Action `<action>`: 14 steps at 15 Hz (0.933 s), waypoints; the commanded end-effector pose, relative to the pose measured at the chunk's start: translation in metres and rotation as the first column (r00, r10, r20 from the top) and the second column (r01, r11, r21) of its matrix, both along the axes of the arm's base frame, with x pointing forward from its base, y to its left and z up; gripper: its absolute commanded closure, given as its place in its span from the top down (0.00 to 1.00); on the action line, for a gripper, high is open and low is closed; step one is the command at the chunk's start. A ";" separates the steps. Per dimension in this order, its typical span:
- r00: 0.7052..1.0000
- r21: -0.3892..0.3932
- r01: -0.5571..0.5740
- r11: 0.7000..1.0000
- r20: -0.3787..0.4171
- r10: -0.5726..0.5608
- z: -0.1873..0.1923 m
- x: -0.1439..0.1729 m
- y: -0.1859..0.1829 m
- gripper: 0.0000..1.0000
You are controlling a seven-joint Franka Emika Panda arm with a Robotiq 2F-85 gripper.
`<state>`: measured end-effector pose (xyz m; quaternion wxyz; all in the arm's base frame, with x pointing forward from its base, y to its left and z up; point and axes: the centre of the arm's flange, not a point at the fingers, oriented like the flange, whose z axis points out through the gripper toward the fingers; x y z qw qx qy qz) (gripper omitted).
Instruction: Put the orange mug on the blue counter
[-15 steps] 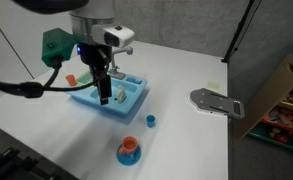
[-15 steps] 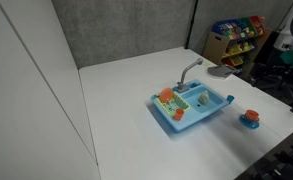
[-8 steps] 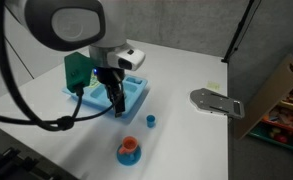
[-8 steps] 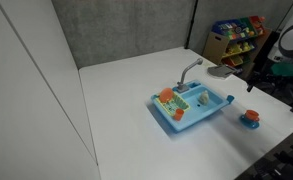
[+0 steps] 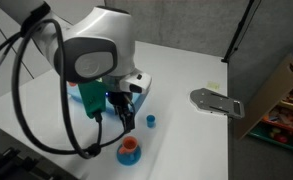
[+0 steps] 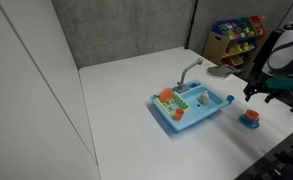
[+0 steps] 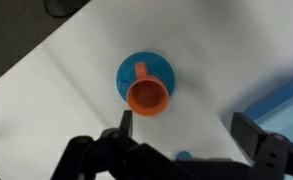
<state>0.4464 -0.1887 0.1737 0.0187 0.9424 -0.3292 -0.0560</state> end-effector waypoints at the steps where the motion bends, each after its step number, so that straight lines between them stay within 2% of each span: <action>1: 0.996 0.000 -0.085 0.996 -0.003 0.085 -0.021 0.006 -0.014 1.00; 6: 0.975 0.001 -0.222 0.975 -0.009 0.222 -0.029 0.002 -0.013 1.00; 7: 0.985 0.000 -0.174 0.985 -0.019 0.173 -0.032 -0.002 -0.005 1.00; 14: 0.972 0.007 -0.236 0.972 -0.016 0.236 -0.040 -0.003 -0.004 1.00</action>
